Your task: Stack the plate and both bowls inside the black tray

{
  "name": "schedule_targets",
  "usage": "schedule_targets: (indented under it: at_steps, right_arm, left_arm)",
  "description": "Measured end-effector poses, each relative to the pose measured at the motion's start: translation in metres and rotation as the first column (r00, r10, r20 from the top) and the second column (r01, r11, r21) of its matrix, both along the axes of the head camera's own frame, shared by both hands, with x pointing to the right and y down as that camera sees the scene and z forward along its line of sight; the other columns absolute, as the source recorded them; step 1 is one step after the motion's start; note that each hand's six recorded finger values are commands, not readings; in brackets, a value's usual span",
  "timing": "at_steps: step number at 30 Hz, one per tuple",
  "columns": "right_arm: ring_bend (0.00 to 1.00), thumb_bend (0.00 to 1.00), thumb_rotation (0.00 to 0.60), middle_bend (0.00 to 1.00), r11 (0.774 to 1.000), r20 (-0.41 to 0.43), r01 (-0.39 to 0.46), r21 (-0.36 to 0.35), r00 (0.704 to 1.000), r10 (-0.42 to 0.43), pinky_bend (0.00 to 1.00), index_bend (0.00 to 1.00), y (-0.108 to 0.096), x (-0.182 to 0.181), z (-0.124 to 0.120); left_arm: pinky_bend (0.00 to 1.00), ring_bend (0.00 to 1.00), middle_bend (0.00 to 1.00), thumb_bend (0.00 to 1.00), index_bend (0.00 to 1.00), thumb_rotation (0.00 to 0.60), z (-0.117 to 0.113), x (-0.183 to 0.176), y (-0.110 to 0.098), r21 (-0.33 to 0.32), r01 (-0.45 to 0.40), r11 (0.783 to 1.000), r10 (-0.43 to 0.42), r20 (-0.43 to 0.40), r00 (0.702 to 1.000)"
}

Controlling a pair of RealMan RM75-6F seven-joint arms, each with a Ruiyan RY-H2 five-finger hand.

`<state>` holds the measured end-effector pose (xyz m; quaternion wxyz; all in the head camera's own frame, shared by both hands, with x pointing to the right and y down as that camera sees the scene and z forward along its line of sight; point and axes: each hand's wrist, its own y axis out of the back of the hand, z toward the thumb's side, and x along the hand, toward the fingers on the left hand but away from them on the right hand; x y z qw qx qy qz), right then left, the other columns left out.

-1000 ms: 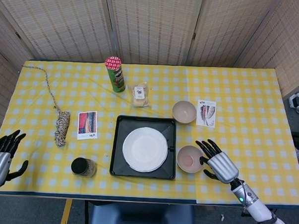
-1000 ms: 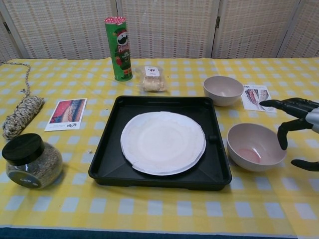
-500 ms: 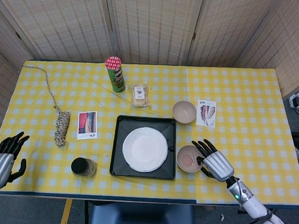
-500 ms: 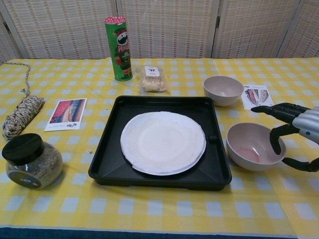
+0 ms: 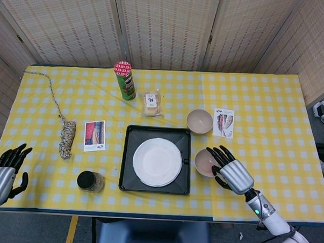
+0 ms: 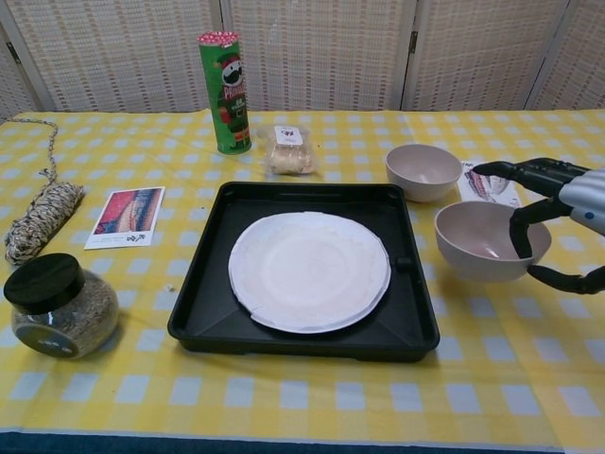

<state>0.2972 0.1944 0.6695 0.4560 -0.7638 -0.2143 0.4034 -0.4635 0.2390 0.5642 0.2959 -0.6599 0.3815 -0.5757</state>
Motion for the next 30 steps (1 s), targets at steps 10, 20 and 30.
schedule_targets:
  at_steps: [10, 20, 30]
  right_arm:
    - [0.00, 0.43, 0.600, 0.03, 0.997, 0.033, 0.030, 0.076, 0.999, -0.033, 0.00, 0.61, -0.014, -0.019, -0.025]
    - [0.00, 0.43, 0.600, 0.03, 0.989, 0.064, 0.143, 0.045, 0.987, -0.146, 0.00, 0.61, -0.025, -0.083, -0.008]
    - [0.00, 0.43, 0.600, 0.03, 0.968, 0.071, 0.252, 0.010, 0.965, -0.253, 0.00, 0.61, -0.033, -0.160, 0.021]
  left_arm:
    - [0.00, 0.00, 0.00, 0.70, 0.00, 0.600, -0.004, -0.002, 0.000, 0.011, 0.010, 1.000, -0.010, -0.004, 1.000]
    - [0.00, 0.00, 0.00, 0.69, 0.00, 0.600, -0.004, -0.004, -0.001, 0.008, 0.015, 1.000, -0.015, -0.013, 1.000]
    - [0.00, 0.00, 0.00, 0.68, 0.00, 0.600, -0.007, -0.010, -0.002, 0.014, 0.036, 0.999, -0.036, -0.008, 0.999]
